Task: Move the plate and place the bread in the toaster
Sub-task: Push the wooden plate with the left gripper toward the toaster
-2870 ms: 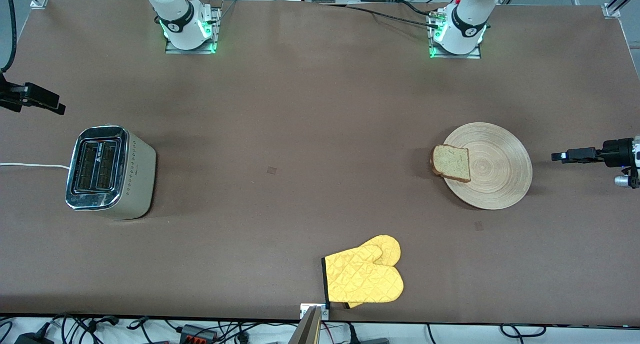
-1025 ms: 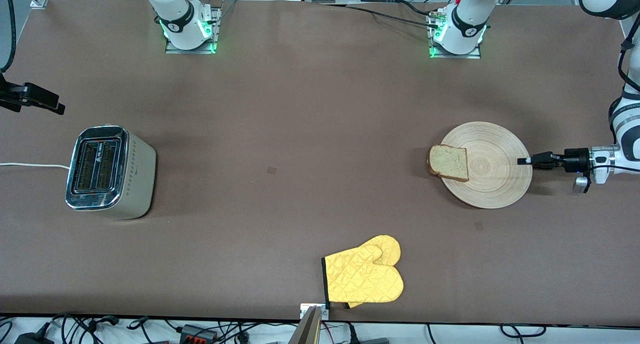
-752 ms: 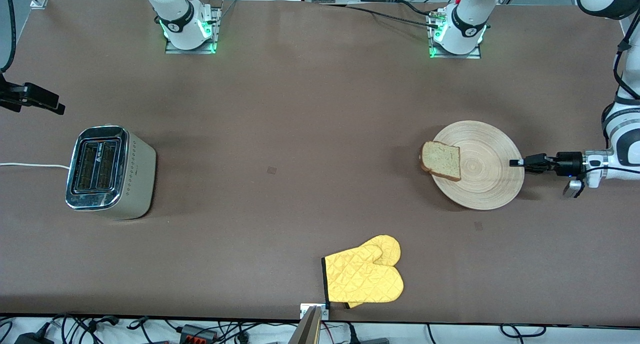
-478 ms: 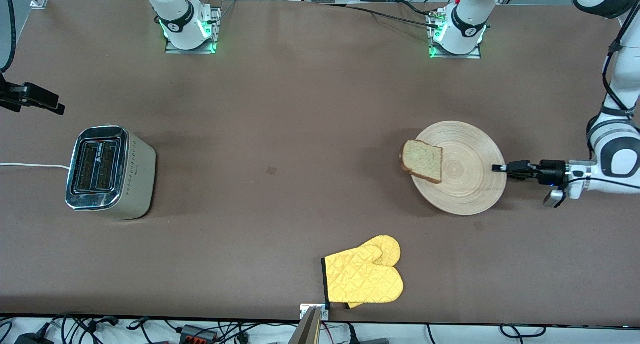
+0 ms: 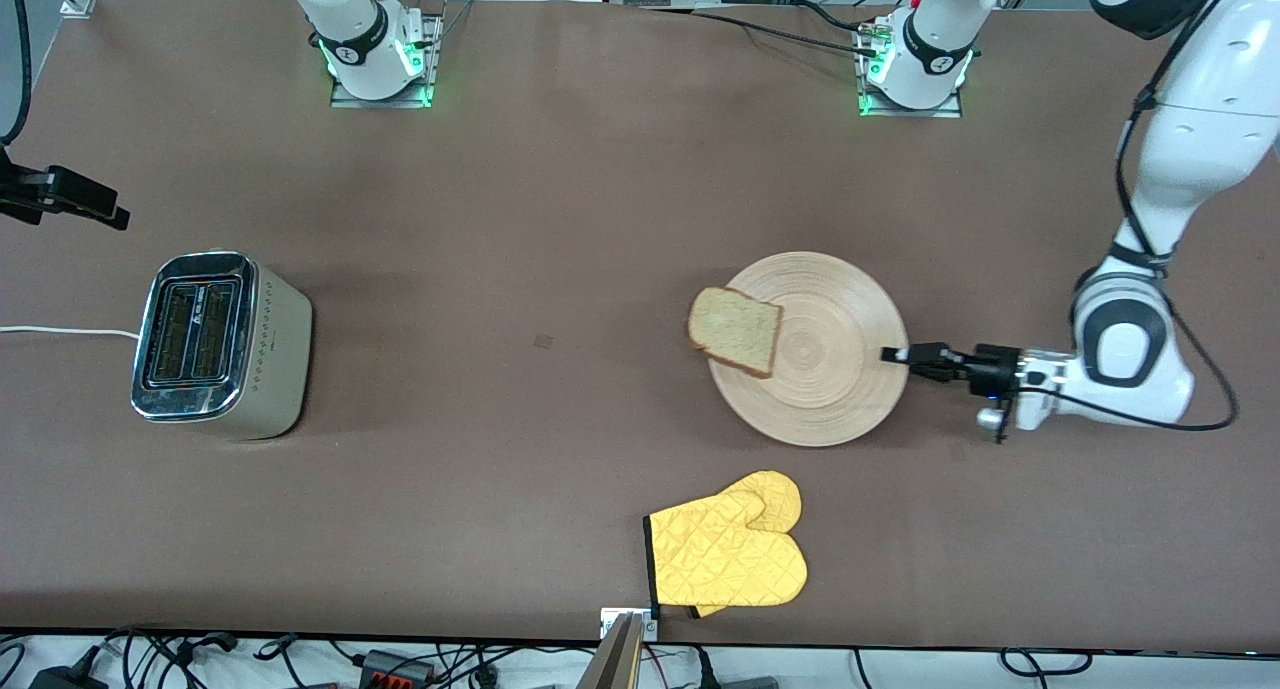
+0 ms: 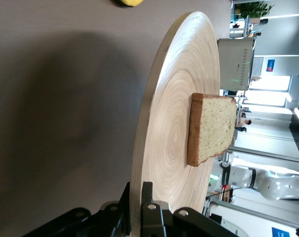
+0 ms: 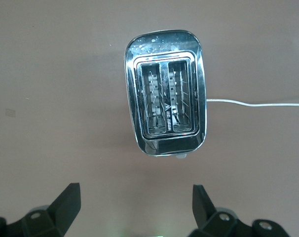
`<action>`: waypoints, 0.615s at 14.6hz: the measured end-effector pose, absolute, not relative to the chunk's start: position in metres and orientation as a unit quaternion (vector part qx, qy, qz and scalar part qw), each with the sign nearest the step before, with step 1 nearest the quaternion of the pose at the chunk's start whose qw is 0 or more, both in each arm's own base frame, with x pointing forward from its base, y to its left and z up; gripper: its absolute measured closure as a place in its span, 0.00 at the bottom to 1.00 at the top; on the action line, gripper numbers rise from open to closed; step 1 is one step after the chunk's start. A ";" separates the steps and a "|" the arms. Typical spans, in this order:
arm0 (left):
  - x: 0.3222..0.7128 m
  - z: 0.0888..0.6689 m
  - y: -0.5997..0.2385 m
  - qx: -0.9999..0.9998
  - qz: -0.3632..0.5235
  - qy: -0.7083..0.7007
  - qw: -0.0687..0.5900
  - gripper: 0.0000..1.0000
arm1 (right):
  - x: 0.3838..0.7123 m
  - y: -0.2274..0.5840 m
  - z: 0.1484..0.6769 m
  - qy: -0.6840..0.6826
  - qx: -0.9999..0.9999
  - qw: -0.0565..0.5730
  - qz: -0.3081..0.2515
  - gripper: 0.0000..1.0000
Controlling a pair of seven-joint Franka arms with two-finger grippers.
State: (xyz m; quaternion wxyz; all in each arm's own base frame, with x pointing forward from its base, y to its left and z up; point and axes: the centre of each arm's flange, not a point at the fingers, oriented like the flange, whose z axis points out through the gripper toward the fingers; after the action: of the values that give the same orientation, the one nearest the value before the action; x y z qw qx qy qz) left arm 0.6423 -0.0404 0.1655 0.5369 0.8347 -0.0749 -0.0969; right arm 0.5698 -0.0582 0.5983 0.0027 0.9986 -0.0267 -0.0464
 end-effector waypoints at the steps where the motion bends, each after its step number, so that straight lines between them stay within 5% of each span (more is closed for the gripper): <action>1: 0.640 0.161 -0.069 0.830 -0.095 -0.066 0.545 0.91 | 0.570 -0.058 0.598 -0.027 0.999 0.003 -0.047 0.00; 9: 0.595 0.128 -0.253 0.865 -0.063 -0.047 0.496 0.91 | 0.571 -0.059 0.595 -0.027 0.998 0.002 -0.050 0.00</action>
State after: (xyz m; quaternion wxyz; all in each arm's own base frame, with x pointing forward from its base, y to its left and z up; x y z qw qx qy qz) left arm 0.5950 -0.2529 0.1282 0.4958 0.8649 -0.0471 -0.0631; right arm 0.5713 -0.0595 0.5948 0.0019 0.9984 -0.0274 -0.0495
